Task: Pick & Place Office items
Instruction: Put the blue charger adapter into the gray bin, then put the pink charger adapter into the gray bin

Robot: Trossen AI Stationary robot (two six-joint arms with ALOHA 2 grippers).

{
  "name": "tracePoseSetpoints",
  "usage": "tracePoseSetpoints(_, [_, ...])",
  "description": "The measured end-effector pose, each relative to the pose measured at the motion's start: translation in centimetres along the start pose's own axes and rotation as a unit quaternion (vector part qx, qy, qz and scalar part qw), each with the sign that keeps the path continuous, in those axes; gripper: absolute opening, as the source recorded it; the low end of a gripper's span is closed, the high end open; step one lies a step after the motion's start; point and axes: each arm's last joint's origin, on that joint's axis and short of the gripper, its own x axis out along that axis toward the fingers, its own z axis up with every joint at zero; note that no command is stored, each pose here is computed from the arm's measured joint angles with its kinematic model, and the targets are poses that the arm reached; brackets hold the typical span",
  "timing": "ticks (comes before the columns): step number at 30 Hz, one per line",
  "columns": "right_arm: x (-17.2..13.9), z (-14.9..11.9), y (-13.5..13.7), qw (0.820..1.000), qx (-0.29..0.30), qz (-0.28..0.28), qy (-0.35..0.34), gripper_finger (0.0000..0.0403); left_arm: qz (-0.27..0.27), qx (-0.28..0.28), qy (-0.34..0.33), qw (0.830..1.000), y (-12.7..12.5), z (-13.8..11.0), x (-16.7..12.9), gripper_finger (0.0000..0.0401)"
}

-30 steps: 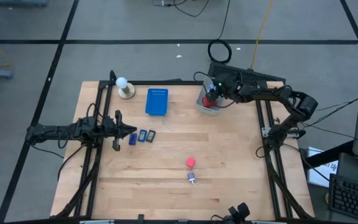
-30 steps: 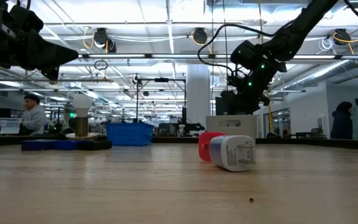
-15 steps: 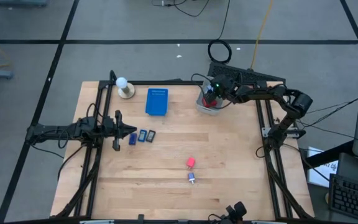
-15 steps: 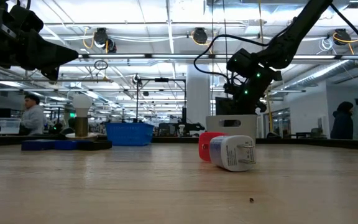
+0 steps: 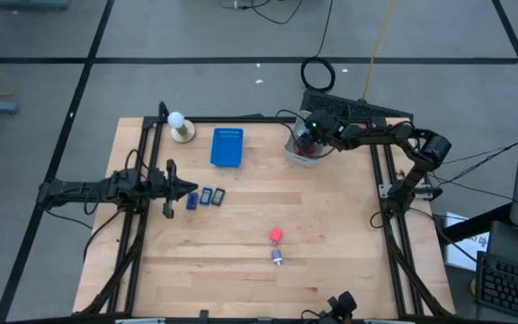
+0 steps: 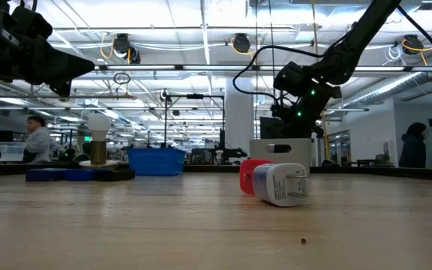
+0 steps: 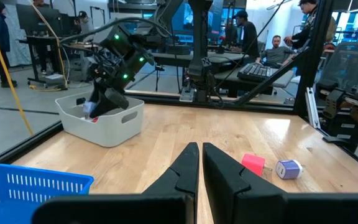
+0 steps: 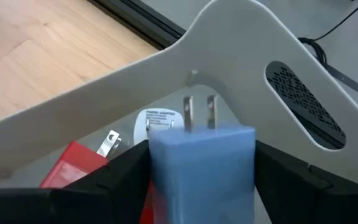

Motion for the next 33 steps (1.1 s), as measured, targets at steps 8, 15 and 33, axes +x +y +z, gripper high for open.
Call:
tracePoseSetpoints(8, [0.0, 0.1, 0.0, 1.000, -0.012, 0.000, -0.003, 0.0260, 0.000, 0.000, 0.000, 1.000, 0.0, 0.0, 0.0, 0.0021])
tracePoseSetpoints(15, [-0.6, 0.6, 0.1, 1.000, -0.018, 0.003, -0.021, 0.0254, 0.000, 0.000, 0.000, 1.000, 0.0, 0.0, 0.0, 0.0021])
tracePoseSetpoints(33, [-7.4, 3.4, 5.5, 0.969, -0.118, 0.090, -0.196, 0.0251, 0.000, 0.000, 0.000, 1.000, 0.0, 0.0, 0.0, 0.0021])
